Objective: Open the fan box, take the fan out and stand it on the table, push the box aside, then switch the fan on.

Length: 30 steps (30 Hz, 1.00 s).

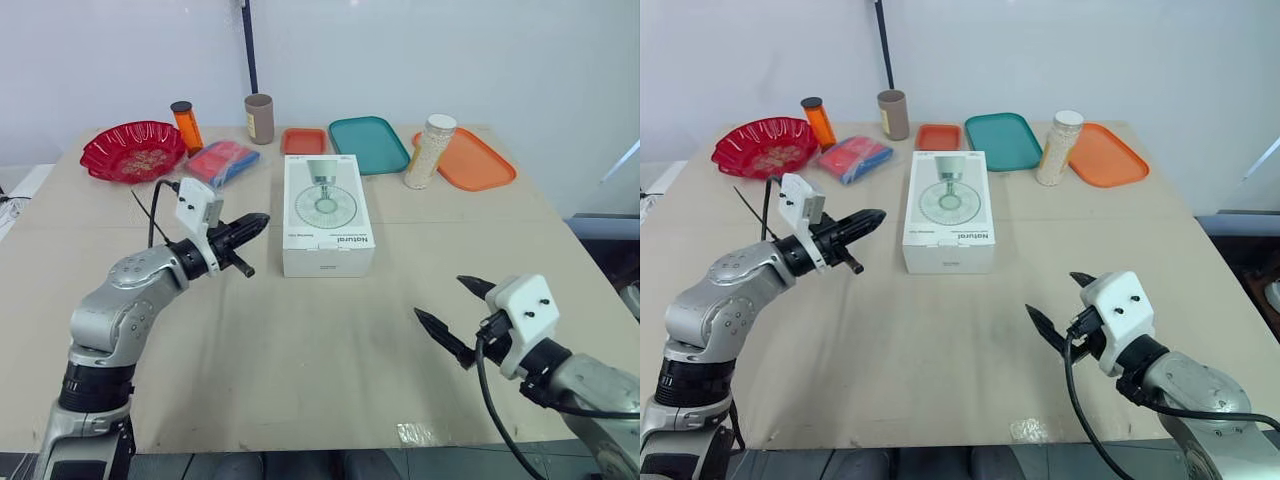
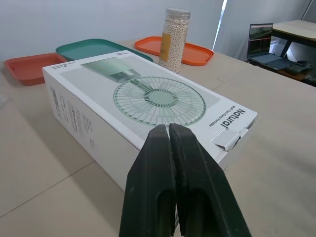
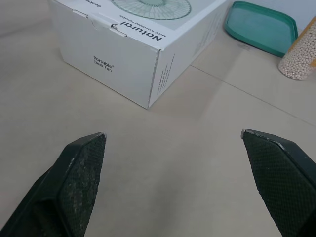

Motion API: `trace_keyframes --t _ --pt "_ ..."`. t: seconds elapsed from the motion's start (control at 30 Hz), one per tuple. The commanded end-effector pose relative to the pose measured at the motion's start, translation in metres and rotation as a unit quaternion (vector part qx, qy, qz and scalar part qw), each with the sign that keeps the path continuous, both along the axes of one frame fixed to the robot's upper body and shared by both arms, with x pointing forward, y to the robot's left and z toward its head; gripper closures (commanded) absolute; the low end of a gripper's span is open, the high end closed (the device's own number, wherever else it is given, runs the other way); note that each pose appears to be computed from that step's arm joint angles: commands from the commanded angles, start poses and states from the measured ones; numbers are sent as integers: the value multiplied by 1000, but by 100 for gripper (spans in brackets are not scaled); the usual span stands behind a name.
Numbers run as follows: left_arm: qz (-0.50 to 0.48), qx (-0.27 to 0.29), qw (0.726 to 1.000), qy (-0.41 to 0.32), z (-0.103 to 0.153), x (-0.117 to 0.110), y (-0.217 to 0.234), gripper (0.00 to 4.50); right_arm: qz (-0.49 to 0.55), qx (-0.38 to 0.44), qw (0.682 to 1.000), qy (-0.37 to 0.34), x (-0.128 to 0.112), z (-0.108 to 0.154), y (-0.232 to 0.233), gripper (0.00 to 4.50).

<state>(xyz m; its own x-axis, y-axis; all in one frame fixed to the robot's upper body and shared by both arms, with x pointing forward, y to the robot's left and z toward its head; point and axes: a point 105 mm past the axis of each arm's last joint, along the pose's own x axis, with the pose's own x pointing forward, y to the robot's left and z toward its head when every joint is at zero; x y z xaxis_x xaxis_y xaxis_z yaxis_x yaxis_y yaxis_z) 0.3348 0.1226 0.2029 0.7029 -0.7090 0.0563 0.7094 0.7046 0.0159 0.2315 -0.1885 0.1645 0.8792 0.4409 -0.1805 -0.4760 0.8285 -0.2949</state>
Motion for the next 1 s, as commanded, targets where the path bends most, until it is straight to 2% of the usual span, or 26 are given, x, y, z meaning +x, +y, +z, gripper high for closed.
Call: trace_keyframes --t 0.03,0.23,0.57,0.67,0.77,0.97,1.0 --pt "-13 16 1000 -12 8 11 -30 436 11 9 1000 -24 4 12 16 0" --pt "-10 55 998 -21 3 33 -51 436 23 18 999 -22 10 12 30 0" --pt "0 101 995 -27 0 63 -59 436 29 25 999 -28 17 19 43 0" --pt "-9 118 993 -22 -5 65 -64 436 30 28 999 -33 23 24 49 0" --pt "-19 100 995 -21 0 64 -71 436 29 26 998 -42 31 29 55 0" --pt "-55 103 993 5 -6 50 -88 436 39 34 998 -42 36 34 66 0" --pt "-52 117 992 7 -11 50 -87 436 39 39 998 -40 37 34 68 0"
